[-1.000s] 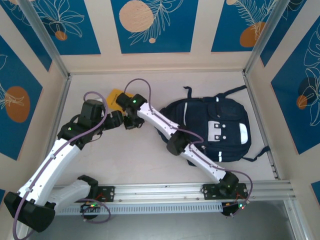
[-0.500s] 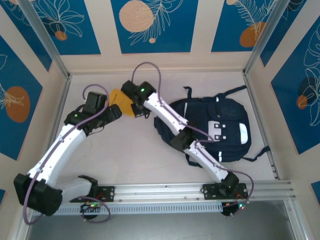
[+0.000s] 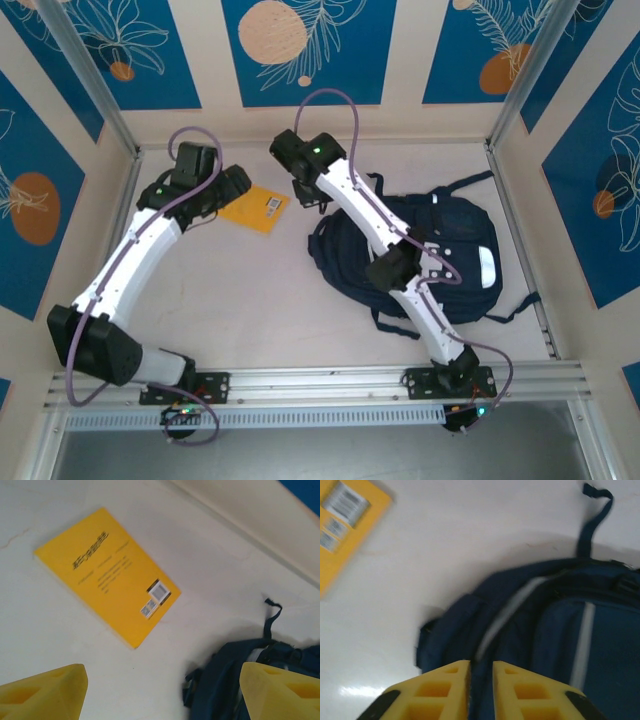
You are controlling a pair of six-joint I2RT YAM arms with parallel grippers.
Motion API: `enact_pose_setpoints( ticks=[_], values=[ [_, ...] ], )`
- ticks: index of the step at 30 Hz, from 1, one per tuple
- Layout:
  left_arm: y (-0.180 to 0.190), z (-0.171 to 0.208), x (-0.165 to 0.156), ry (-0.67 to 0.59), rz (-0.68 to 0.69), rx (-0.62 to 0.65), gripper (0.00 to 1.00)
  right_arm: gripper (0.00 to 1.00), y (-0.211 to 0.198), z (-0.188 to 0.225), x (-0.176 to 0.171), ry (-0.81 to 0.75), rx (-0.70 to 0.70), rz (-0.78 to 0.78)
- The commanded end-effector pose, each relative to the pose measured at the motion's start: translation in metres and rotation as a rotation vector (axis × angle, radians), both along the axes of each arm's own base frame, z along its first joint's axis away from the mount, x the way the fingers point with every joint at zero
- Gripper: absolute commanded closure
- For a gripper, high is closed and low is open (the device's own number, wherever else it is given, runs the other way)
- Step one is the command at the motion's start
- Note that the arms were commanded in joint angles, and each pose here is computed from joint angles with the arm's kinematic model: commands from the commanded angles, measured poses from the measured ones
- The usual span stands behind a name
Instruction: Pack the student bag
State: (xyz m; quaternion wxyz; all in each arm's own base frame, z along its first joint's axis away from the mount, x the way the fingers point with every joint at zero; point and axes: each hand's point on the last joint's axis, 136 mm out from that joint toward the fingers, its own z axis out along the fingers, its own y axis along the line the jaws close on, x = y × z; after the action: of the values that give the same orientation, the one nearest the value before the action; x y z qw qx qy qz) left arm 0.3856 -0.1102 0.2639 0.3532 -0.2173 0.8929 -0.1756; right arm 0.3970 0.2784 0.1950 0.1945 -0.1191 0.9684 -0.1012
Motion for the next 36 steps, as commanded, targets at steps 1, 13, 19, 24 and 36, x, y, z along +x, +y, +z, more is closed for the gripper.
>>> enact_pose_setpoints(
  ticks=[1,13,19,24,36],
  values=[
    [0.005,-0.005,0.016,0.021,0.039,0.015,0.20,0.77,-0.047,0.042,-0.028,-0.005,-0.121,0.026],
    [-0.018,-0.076,0.110,0.183,-0.042,0.144,0.20,0.69,-0.103,0.028,-0.086,0.045,-0.021,0.021],
    [-0.024,-0.126,0.168,0.237,-0.121,0.288,0.19,0.67,-0.083,0.033,-0.134,0.005,0.186,0.127],
    [-0.036,-0.174,0.196,0.300,-0.142,0.233,0.17,0.55,-0.078,0.039,-0.164,-0.014,0.403,0.142],
    [-0.048,-0.240,0.187,0.461,-0.073,0.025,0.17,0.55,-0.081,0.034,-0.192,0.001,0.540,0.151]
  ],
)
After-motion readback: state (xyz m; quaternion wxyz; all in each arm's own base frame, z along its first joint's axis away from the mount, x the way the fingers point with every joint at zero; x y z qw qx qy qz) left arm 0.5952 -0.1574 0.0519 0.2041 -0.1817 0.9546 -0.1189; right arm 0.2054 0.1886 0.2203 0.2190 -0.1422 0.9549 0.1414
